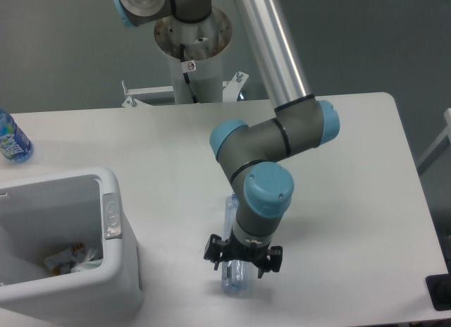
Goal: Place the trash in the trash can
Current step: 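Lower the gripper around the bottle and close on it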
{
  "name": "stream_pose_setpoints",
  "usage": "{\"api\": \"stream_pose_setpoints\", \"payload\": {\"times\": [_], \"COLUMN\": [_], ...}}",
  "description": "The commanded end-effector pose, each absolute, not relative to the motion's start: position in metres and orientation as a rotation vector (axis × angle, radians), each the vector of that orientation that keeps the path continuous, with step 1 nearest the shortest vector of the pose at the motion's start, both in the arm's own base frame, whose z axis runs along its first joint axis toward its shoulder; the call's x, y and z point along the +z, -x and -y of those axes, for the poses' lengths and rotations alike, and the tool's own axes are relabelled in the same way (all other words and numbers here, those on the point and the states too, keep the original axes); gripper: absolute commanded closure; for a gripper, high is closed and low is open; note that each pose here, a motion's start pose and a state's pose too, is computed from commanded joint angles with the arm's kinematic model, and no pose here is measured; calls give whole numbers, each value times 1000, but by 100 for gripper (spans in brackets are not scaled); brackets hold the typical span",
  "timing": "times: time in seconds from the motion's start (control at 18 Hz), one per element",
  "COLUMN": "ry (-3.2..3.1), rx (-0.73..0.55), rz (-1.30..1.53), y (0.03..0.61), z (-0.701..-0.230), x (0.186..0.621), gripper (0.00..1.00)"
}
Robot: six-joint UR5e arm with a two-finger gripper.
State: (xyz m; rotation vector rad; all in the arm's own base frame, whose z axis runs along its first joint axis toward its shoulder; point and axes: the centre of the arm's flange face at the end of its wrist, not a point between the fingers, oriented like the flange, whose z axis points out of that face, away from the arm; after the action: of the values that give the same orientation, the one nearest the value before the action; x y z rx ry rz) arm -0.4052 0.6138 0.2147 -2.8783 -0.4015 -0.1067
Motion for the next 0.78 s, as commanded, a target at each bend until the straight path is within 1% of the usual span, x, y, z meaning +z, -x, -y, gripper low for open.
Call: {"api": "stream_pose_setpoints", "payload": {"times": [0.33, 0.5, 0.72, 0.78], "ry": [2872, 2904, 2910, 2911], "rx": [-100, -45, -38, -40], "rz": [402, 410, 407, 409], "y": [407, 412, 409, 409], "z": [-616, -615, -616, -616], "x": [207, 194, 189, 188], "gripper": [0, 0, 0, 2]}}
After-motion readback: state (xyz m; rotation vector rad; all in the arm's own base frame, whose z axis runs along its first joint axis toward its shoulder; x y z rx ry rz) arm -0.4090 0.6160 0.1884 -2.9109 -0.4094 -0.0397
